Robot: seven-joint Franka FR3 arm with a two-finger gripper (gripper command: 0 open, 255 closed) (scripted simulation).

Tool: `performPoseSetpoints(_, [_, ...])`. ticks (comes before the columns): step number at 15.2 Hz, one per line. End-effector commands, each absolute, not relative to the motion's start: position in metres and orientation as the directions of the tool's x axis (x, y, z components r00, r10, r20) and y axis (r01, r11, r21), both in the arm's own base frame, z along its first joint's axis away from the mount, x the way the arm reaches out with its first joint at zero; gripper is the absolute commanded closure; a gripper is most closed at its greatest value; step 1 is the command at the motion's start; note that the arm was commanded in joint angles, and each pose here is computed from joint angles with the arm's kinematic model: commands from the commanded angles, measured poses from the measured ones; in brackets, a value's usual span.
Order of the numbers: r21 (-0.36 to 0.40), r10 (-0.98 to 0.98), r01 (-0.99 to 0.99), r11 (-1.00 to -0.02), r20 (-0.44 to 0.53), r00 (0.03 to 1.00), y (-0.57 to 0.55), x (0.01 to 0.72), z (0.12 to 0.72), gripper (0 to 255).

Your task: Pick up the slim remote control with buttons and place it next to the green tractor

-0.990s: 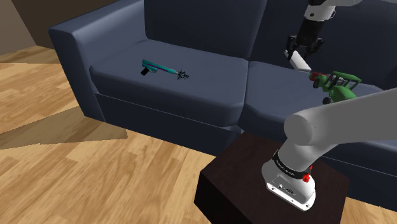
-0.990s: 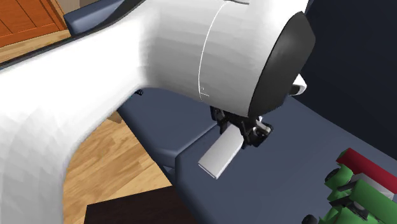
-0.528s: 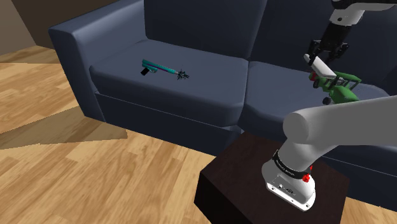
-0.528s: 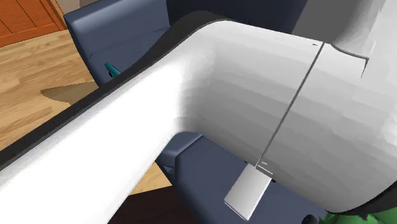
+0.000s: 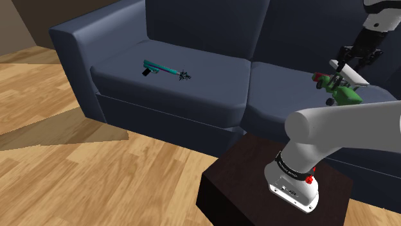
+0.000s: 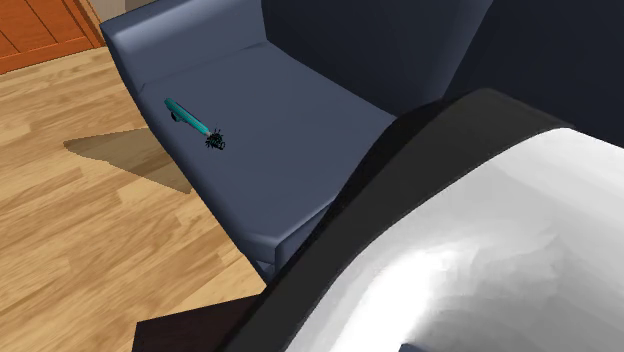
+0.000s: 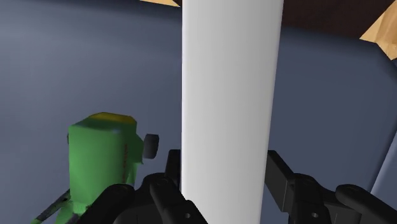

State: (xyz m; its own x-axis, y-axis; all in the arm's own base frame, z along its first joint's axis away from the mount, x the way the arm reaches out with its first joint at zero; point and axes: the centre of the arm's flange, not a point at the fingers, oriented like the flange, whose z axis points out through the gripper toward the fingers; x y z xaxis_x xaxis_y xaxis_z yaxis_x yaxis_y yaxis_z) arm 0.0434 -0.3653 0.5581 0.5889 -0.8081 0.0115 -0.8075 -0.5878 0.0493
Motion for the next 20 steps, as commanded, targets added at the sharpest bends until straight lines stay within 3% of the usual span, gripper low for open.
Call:
performPoseSetpoints(1, [0.050,-0.807,-0.807,-0.589,0.011,0.590,-0.375,0.015,0.559,255])
performPoseSetpoints(16, [0.050,-0.807,-0.807,-0.589,0.011,0.590,-0.447,-0.182,0.559,255])
performPoseSetpoints(20, [0.050,-0.807,-0.807,-0.589,0.011,0.590,-0.447,-0.182,0.538,255])
